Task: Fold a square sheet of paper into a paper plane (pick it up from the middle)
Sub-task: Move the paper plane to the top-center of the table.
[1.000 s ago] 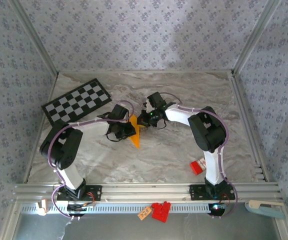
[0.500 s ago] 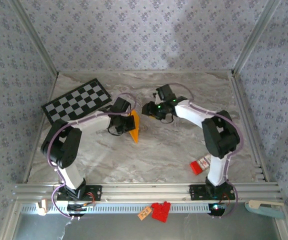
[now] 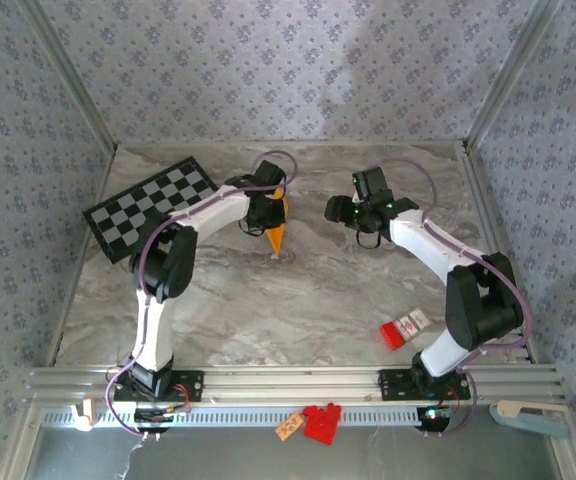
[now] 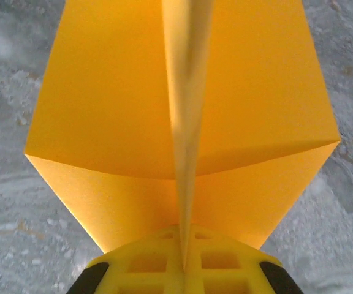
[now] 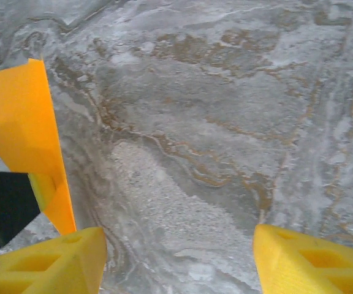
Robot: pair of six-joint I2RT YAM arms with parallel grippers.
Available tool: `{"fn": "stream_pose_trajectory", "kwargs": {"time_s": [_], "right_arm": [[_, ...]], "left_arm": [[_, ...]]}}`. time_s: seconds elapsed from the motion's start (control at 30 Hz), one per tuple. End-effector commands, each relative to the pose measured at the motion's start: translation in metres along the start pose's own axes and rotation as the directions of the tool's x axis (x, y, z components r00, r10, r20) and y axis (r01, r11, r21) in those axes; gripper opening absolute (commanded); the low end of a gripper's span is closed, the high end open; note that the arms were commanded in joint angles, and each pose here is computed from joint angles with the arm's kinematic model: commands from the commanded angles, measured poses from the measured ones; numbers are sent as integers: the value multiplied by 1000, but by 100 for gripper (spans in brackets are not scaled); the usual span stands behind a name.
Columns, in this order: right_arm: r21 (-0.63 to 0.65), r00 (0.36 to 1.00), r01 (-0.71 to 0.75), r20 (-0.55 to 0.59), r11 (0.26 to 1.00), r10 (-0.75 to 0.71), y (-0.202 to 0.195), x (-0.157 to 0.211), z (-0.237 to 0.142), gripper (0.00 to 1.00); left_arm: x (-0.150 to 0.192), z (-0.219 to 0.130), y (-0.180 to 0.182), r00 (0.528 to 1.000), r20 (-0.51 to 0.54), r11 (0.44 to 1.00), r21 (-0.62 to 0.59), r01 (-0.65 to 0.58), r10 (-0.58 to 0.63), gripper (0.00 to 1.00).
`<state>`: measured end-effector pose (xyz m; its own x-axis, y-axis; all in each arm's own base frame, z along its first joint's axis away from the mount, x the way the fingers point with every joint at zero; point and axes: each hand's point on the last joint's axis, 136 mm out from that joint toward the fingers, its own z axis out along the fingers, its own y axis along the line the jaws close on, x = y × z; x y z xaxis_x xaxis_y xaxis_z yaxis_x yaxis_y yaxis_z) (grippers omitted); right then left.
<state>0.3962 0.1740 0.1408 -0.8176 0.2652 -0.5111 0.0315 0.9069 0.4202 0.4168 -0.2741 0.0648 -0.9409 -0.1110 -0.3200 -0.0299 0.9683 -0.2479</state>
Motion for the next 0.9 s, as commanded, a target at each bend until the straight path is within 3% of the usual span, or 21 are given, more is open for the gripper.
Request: {"fn": "stream_pose_trajectory", "kwargs": {"time_s": [0.0, 0.33, 0.87], "right_arm": [[1, 1000, 8, -5, 1000, -8, -5, -2, -3, 65], [-38, 999, -28, -39, 999, 26, -6, 5, 4, 64], [-48, 996, -51, -70, 998, 48, -6, 11, 11, 63]], "left_arm": [[3, 8, 7, 999, -30, 996, -85, -24, 21, 6], [4, 25, 2, 996, -72, 993, -98, -64, 57, 10], [13, 38, 1, 992, -114, 993, -96, -72, 61, 26]]}}
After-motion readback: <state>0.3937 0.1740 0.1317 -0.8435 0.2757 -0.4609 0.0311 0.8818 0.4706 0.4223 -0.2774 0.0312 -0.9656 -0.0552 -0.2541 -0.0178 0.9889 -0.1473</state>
